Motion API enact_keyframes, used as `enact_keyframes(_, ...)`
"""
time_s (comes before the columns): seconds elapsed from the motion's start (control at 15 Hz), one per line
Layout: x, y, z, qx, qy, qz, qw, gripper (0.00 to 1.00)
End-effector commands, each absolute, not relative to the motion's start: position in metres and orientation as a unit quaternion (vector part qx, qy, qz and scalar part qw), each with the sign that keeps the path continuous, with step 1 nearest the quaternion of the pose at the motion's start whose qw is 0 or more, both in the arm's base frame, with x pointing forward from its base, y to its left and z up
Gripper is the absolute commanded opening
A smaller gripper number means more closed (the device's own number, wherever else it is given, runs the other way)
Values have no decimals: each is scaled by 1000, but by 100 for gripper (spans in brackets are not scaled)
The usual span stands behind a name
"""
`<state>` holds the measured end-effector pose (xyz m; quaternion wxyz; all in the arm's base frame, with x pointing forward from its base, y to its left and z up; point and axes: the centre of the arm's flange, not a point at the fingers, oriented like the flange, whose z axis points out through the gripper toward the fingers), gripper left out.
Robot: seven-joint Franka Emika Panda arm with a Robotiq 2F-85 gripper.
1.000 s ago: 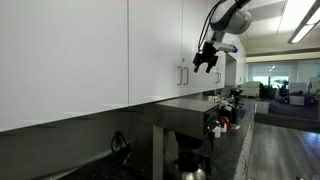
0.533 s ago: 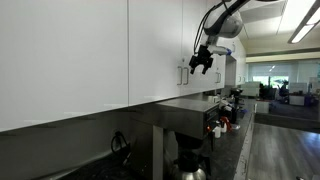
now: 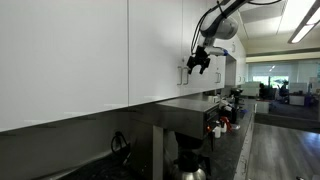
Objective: Open the cupboard
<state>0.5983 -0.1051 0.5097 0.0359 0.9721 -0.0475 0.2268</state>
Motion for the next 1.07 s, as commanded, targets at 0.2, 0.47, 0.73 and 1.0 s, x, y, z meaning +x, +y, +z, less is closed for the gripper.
enact_keyframes(0.2,596,-93,505,960,-22,267,85,100)
enact_keyframes(0.47,586,-74,497,953,-6,283,108,100)
enact_keyframes(0.73,577,-53,485,945,4,297,136,100)
enact_keyframes(1.0,568,-39,480,933,9,315,176,100)
